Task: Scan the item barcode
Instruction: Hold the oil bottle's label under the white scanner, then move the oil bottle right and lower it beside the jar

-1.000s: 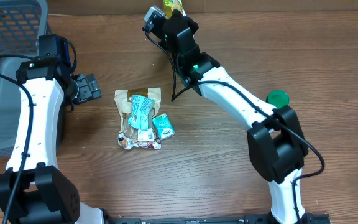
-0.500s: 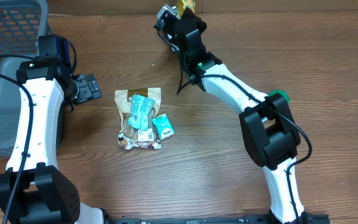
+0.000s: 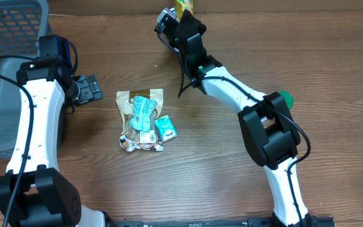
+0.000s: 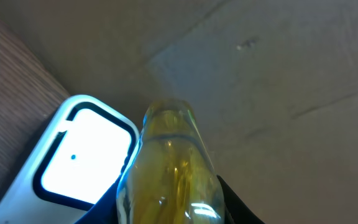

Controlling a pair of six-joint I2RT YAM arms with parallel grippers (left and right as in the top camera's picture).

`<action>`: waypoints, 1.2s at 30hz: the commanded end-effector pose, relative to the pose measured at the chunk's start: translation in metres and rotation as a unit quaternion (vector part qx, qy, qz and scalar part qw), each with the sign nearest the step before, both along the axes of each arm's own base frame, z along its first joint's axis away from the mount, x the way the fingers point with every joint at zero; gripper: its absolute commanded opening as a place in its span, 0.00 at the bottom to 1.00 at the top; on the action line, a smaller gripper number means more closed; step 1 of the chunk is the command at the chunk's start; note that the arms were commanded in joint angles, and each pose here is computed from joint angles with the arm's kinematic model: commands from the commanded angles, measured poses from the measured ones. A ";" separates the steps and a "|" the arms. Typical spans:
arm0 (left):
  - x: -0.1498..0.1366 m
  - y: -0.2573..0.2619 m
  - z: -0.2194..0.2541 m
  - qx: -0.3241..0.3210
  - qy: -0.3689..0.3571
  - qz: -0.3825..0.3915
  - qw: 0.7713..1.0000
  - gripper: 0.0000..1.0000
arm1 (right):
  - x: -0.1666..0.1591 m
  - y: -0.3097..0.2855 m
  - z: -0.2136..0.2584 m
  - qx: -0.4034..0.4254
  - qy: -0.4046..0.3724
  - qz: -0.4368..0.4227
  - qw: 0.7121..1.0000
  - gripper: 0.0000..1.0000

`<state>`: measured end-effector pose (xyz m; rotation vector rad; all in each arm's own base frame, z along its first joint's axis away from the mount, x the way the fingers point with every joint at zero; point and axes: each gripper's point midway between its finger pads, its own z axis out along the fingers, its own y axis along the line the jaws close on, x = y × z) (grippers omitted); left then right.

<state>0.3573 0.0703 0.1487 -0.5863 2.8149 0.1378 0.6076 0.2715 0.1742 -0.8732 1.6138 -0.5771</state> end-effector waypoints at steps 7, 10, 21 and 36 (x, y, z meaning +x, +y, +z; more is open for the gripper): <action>0.003 0.003 0.012 0.010 -0.016 -0.003 1.000 1.00 | 0.004 0.001 0.021 0.042 -0.016 0.001 0.999 0.04; 0.003 0.003 0.012 0.010 -0.016 -0.003 1.000 0.99 | 0.006 -0.008 0.038 0.069 -0.044 -0.032 0.996 0.04; 0.003 0.003 0.012 0.010 -0.016 -0.003 1.000 0.99 | -0.031 -0.029 0.151 0.190 -0.080 -0.062 0.976 0.04; 0.003 0.003 0.012 0.010 -0.016 -0.003 1.000 1.00 | -0.125 -0.130 0.053 0.312 0.290 -0.223 0.877 0.04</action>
